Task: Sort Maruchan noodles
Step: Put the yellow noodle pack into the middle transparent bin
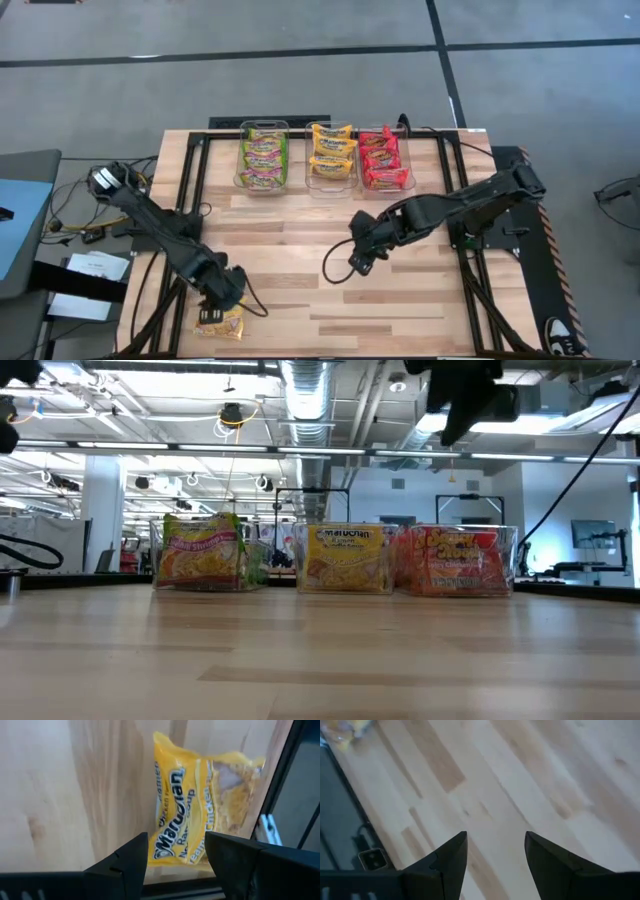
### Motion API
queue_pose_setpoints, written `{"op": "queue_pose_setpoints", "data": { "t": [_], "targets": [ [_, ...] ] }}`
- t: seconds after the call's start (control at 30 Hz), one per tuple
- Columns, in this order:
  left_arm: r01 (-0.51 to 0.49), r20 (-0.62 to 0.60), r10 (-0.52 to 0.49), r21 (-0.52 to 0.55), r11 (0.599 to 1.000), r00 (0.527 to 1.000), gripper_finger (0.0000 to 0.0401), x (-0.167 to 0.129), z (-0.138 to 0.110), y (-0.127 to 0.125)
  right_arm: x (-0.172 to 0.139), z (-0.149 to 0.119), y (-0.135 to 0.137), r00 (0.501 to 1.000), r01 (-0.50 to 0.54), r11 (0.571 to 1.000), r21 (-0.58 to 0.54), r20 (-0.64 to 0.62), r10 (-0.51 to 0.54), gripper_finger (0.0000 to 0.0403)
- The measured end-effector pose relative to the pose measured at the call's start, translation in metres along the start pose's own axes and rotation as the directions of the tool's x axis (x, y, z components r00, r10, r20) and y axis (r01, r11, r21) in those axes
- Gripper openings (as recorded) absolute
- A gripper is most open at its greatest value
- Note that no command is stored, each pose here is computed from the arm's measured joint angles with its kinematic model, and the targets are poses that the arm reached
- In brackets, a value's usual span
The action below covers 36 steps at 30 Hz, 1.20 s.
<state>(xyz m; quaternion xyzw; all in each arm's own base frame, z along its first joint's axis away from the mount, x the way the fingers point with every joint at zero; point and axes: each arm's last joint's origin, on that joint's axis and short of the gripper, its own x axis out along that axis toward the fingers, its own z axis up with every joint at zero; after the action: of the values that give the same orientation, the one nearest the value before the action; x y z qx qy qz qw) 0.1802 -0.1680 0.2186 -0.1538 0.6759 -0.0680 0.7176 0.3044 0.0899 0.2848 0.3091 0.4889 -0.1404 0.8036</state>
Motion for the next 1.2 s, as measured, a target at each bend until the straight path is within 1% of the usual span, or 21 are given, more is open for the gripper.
{"op": "queue_pose_setpoints", "data": {
  "t": [0.03, 0.1, 0.2, 0.23, 0.33, 0.4, 0.47, 0.57, 0.63, 0.73, 0.8, 0.87, 0.97, 1.07, 1.2],
  "targets": [
    [-0.007, -0.016, 0.007, 0.007, 1.000, 1.000, 0.0183, 0.004, 0.001, -0.001, 0.003, 0.000, 0.001, 1.000, 0.002, 1.000, 0.000, -0.004, -0.002, 0.0222],
    [-0.022, -0.054, 0.024, 0.028, 0.999, 0.998, 0.0183, 0.015, 0.002, -0.003, 0.005, 0.003, 0.005, 0.999, -0.042, 0.999, 0.001, 0.009, 0.042, 0.0222],
    [-0.036, -0.099, 0.040, 0.049, 0.998, 0.994, 0.0183, 0.029, 0.004, -0.004, 0.007, 0.003, 0.006, 0.999, -0.046, 0.999, 0.001, 0.000, 0.046, 0.0222],
    [-0.049, -0.112, 0.055, 0.060, 0.997, 0.992, 0.0183, 0.034, 0.004, -0.004, 0.007, 0.004, 0.008, 0.997, -0.071, 0.997, 0.002, 0.017, 0.071, 0.0222],
    [-0.084, -0.144, 0.092, 0.062, 0.995, 0.985, 0.0183, 0.046, 0.006, -0.004, 0.003, 0.004, 0.007, 0.997, -0.077, 0.997, -0.001, 0.014, 0.077, 0.0221],
    [-0.109, -0.163, 0.118, 0.068, 0.992, 0.979, 0.0183, 0.055, 0.008, -0.003, 0.001, 0.006, 0.011, 0.993, -0.110, 0.994, 0.000, 0.037, 0.110, 0.0219],
    [-0.128, -0.179, 0.137, 0.064, 0.990, 0.974, 0.0183, 0.063, 0.009, -0.002, 0.001, 0.005, 0.009, 0.994, -0.102, 0.995, -0.006, 0.031, 0.102, 0.0217],
    [-0.118, -0.209, 0.127, 0.056, 0.992, 0.970, 0.0183, 0.070, 0.011, -0.003, 0.000, 0.007, 0.011, 0.992, -0.119, 0.993, -0.007, 0.044, 0.120, 0.0212],
    [-0.097, -0.221, 0.106, 0.048, 0.994, 0.969, 0.0183, 0.073, 0.012, -0.004, 0.000, 0.006, 0.010, 0.993, -0.109, 0.994, -0.007, 0.036, 0.110, 0.0209],
    [-0.060, -0.199, 0.069, 0.052, 0.997, 0.978, 0.0175, 0.075, 0.014, -0.007, 0.000, 0.006, 0.010, 0.993, -0.110, 0.994, -0.008, 0.037, 0.110, 0.0204],
    [-0.031, -0.179, 0.041, 0.056, 0.998, 0.983, 0.0158, 0.075, 0.016, -0.010, 0.000, 0.005, 0.010, 0.993, -0.110, 0.994, -0.009, 0.036, 0.110, 0.0202],
    [-0.003, -0.165, 0.013, 0.061, 0.998, 0.986, 0.0130, 0.076, 0.018, -0.013, 0.000, 0.005, 0.010, 0.993, -0.111, 0.994, -0.009, 0.036, 0.111, 0.0199],
    [0.034, -0.135, -0.023, 0.081, 0.996, 0.991, 0.0074, 0.076, 0.021, -0.016, 0.000, 0.005, 0.010, 0.993, -0.111, 0.994, -0.009, 0.036, 0.112, 0.0196],
    [0.046, -0.115, -0.036, 0.087, 0.995, 0.993, 0.0017, 0.077, 0.023, -0.018, 0.000, 0.005, 0.010, 0.993, -0.112, 0.994, -0.009, 0.036, 0.112, 0.0192],
    [0.049, -0.116, -0.036, 0.111, 0.993, 0.993, 0.0003, 0.077, 0.024, -0.016, 0.000, 0.005, 0.010, 0.993, -0.112, 0.994, -0.009, 0.036, 0.112, 0.0188]
  ]
}}
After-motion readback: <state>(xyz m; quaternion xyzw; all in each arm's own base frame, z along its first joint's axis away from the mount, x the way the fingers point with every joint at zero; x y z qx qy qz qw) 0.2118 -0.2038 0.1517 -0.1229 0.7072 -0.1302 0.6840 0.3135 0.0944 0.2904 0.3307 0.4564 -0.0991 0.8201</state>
